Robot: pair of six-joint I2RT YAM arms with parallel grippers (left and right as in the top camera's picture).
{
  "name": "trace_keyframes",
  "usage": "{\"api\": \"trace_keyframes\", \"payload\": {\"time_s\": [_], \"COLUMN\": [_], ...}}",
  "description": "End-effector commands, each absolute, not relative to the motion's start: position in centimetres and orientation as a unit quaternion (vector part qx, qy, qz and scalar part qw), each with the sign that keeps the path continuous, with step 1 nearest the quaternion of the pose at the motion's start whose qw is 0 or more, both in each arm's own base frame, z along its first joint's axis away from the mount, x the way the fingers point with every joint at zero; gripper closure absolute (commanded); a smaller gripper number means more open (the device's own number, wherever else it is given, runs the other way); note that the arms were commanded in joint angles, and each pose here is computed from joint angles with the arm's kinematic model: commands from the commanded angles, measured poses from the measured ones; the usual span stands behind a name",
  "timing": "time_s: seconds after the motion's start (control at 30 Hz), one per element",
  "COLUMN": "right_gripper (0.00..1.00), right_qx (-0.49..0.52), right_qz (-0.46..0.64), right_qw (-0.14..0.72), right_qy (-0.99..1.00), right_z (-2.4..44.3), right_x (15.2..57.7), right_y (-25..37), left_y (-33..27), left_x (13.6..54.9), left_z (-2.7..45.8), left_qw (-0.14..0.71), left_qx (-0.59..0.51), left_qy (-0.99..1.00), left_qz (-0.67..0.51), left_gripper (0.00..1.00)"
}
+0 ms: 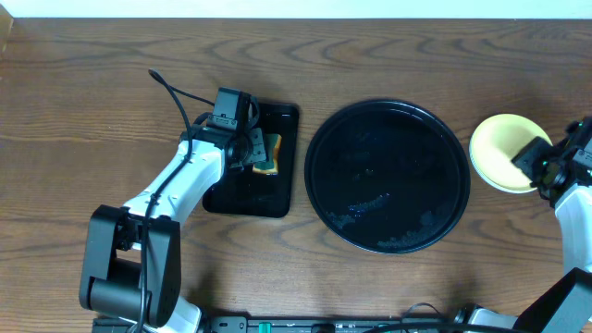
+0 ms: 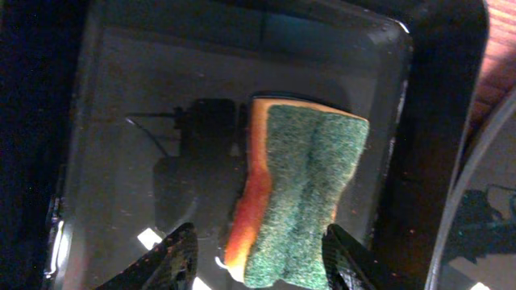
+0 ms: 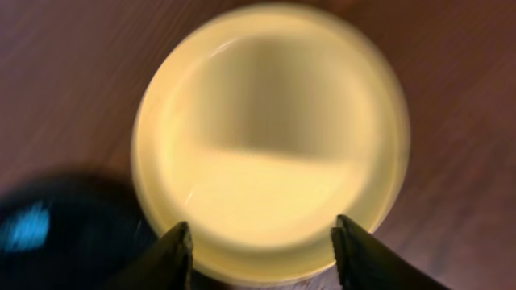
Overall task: Clean dirty plates on tray and stack at the side
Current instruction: 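Carry the yellow plate right and set it on the green plate stack, then open the right gripper and withdraw both grippers from the plates and sponge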
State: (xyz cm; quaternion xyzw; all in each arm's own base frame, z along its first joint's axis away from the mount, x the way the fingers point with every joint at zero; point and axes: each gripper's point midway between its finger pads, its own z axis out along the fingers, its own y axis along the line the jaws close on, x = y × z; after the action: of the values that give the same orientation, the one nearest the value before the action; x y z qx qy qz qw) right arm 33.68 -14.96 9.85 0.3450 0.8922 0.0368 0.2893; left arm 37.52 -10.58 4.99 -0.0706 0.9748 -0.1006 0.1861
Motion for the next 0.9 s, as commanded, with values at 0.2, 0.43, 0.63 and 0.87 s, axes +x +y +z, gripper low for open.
{"api": "trace_keyframes", "payload": {"time_s": [0.2,0.43,0.63,0.87], "right_gripper": [0.12,0.14,0.05,0.01], "right_qx": [0.178,0.128,0.094,0.080], "right_qz": [0.114,0.062,0.050,0.027], "right_qw": [0.225,0.196,0.262,0.364], "right_qy": [0.951,0.970,0.959,0.927], "right_z": [8.6,9.5,14.3,18.4], "right_x": [32.8,30.7,29.7,27.4], "right_y": [-7.0,-4.5,-2.8,-2.4], "left_y": [-6.7,-2.1,-0.3,-0.2], "left_x": [36.6,31.6,29.3,27.0], "left_z": [7.8,10.0,13.2,17.1], "left_qw": [0.208,0.153,0.189,0.293], "left_qx": [-0.098,-0.153,-0.172,-0.163], "left_qy": [0.972,0.976,0.967,0.942], "left_qz": [-0.049,-0.023,-0.008,-0.031], "left_gripper": [0.33,0.32,0.32,0.31]}}
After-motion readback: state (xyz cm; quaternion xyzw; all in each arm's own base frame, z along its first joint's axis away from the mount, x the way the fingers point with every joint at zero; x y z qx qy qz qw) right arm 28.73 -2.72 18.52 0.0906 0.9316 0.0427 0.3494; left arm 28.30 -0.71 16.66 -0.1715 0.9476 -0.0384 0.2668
